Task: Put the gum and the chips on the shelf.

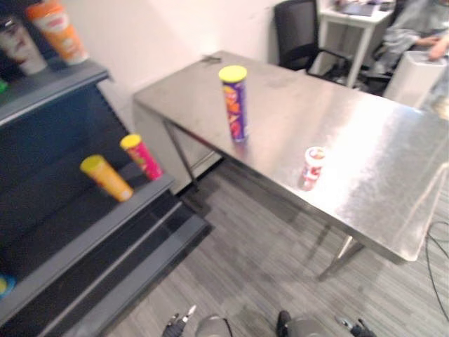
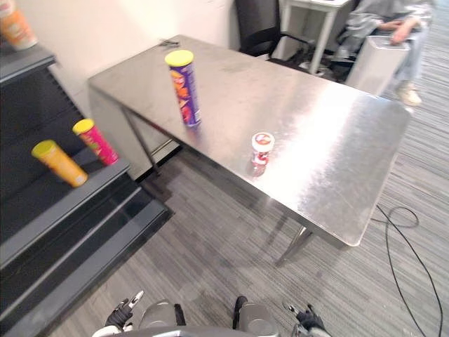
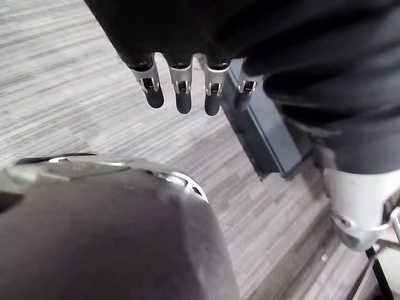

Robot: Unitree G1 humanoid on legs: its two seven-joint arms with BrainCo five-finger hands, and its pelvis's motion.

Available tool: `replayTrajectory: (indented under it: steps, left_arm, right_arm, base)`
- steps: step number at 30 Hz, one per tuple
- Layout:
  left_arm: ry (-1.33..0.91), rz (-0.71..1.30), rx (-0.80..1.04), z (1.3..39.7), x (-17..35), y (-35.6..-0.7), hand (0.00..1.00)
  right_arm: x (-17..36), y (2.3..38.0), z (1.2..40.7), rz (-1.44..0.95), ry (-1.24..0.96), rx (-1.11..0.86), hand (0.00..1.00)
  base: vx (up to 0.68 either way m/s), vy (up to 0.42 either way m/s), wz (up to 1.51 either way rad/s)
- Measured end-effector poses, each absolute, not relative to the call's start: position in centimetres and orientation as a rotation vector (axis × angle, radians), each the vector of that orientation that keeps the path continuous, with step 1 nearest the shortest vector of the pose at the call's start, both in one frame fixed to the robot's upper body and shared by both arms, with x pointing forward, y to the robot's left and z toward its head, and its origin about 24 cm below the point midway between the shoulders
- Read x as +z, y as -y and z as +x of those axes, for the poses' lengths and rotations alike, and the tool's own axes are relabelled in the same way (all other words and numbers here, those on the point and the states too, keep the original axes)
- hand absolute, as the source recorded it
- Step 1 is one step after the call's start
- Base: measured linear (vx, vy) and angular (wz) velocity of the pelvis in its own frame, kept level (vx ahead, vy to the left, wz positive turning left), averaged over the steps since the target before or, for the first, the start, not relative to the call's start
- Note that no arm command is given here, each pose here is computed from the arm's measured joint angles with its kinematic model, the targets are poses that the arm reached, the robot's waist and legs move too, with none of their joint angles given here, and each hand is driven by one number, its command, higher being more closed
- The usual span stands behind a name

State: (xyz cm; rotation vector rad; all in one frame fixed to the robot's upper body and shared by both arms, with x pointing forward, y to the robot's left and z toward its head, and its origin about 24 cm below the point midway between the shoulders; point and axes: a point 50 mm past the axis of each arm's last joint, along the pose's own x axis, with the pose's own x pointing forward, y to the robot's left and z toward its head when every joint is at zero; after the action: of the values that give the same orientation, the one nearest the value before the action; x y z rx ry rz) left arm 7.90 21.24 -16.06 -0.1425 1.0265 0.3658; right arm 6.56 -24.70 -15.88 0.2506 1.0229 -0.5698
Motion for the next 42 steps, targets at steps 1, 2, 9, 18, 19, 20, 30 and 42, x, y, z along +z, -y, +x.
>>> replayTrajectory:
  steps: [1, 2, 9, 18, 19, 20, 30, 42]
  left_arm:
    - [-1.022, -0.144, 0.37, 7.9, -16.0, -21.3, 0.0]
    - [-1.017, -0.16, 0.39, 7.9, -16.0, -21.4, 0.0]
    - [-1.046, -0.167, 0.423, 6.7, -16.2, -22.2, 0.0]
    - [-1.126, -0.061, 0.281, 5.9, -16.7, -21.3, 0.0]
    - [-1.126, -0.054, 0.272, 6.0, -16.7, -21.3, 0.0]
    - [-1.126, -0.031, 0.246, 6.2, -16.7, -21.3, 0.0]
    - [-1.116, -0.016, 0.217, 7.1, -16.6, -21.2, 0.0]
    - [-1.121, 0.0, 0.227, 6.8, -16.5, -21.7, 0.0]
  right_arm:
    - [-15.9, 24.8, 6.1, 0.259, -1.028, -0.59, 0.0]
    - [-16.0, 24.8, 5.8, 0.267, -1.029, -0.613, 0.0]
    - [-16.6, 22.6, 3.8, 0.344, -1.068, -0.621, 0.0]
    - [-16.4, 22.3, 6.6, 0.292, -1.037, -0.503, 0.0]
    - [-16.3, 22.3, 6.8, 0.289, -1.033, -0.498, 0.0]
    - [-16.4, 22.2, 6.8, 0.275, -1.038, -0.484, 0.0]
    - [-16.7, 22.9, 4.4, 0.304, -1.092, -0.573, 0.0]
    - [-16.2, 25.0, 4.2, 0.368, -1.036, -0.764, 0.0]
  base:
    - [0.18, 0.335, -1.35]
    - [0.19, 0.388, -1.41]
    - [0.21, 0.365, -1.1]
    - [0.18, 0.153, -0.71]
    - [0.21, 0.041, -0.9]
    - [0.2, 0.039, -0.62]
    - [0.07, 0.018, -0.01]
    - [-0.09, -0.025, -0.04]
